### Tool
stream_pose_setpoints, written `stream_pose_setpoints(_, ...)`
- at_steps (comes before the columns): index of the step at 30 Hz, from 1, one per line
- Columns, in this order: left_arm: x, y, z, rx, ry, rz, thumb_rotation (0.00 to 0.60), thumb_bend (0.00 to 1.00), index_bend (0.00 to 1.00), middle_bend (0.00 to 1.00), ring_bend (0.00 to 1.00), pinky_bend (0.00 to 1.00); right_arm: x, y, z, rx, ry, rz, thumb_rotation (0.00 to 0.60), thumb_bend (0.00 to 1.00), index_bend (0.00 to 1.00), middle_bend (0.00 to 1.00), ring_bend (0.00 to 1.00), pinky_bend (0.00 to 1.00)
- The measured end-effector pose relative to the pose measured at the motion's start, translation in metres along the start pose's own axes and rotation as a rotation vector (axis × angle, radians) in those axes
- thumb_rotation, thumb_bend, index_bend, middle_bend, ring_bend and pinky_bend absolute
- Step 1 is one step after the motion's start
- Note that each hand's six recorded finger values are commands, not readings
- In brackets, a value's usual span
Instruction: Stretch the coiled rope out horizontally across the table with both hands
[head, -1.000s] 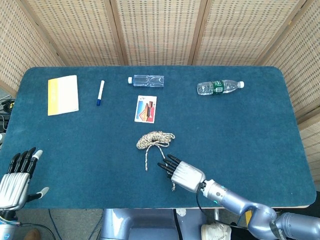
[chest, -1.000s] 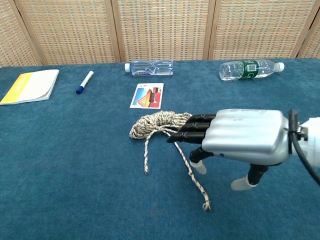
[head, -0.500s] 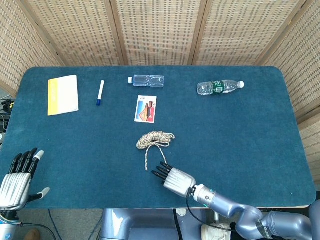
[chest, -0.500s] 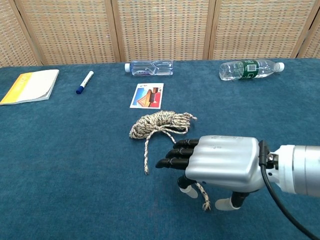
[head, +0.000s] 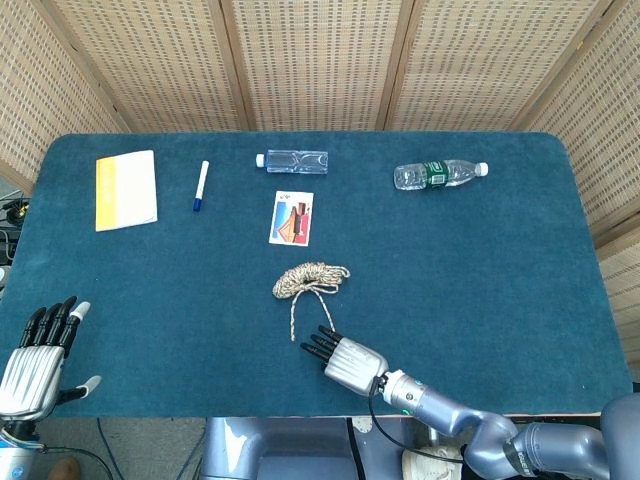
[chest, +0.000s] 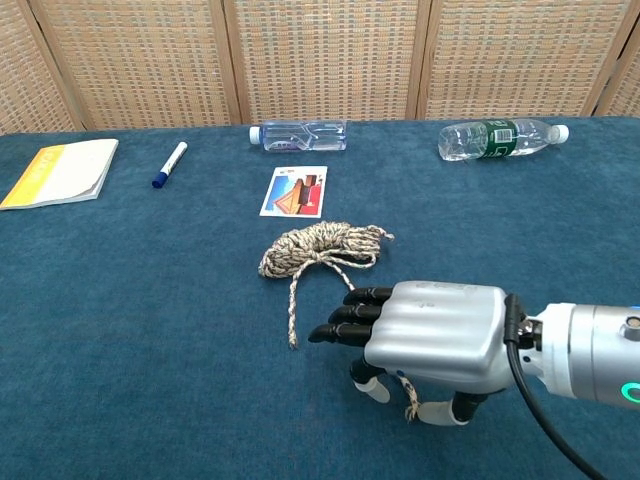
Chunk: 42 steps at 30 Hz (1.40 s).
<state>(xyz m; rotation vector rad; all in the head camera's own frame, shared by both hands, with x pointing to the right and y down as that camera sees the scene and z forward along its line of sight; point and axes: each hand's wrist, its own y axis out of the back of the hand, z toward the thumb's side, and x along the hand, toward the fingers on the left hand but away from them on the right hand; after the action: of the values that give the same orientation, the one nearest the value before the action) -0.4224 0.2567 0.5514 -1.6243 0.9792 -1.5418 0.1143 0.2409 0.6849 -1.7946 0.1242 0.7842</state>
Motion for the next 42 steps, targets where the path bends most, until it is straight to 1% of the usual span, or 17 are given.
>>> stream_pose_setpoints(4,0.000,0.000,0.000,-0.001,-0.001,-0.001,0.600,0.05,0.00,0.00,0.00,0.00,-0.004,0.000,0.002,-0.004,0.001,-0.010,0.600,0.34,0.47,0.00,0.00,0.00)
stream_pose_setpoints(9,0.000,0.000,0.000,-0.001,-0.002,-0.001,0.600,0.05,0.00,0.00,0.00,0.00,-0.008,-0.002,0.004,-0.009,-0.003,-0.015,0.600,0.34,0.47,0.00,0.00,0.00)
stream_pose_setpoints(13,0.000,-0.001,0.000,0.000,-0.002,-0.004,0.600,0.05,0.00,0.00,0.00,0.00,-0.011,-0.001,0.003,-0.015,-0.016,-0.030,0.600,0.36,0.48,0.00,0.00,0.00)
stream_pose_setpoints(21,0.000,-0.002,0.001,0.001,-0.002,-0.008,0.600,0.05,0.00,0.00,0.00,0.00,-0.015,-0.005,0.000,-0.016,-0.031,-0.024,0.600,0.37,0.49,0.00,0.00,0.00)
stream_pose_setpoints(33,0.000,-0.003,0.001,0.004,-0.004,-0.013,0.600,0.05,0.00,0.00,0.00,0.00,-0.005,-0.005,-0.006,0.003,-0.035,-0.011,0.600,0.37,0.50,0.00,0.00,0.00)
stream_pose_setpoints(42,0.000,-0.004,0.002,0.007,-0.005,-0.016,0.600,0.05,0.00,0.00,0.00,0.00,-0.001,-0.013,-0.009,-0.001,-0.040,0.003,0.600,0.36,0.50,0.00,0.00,0.00)
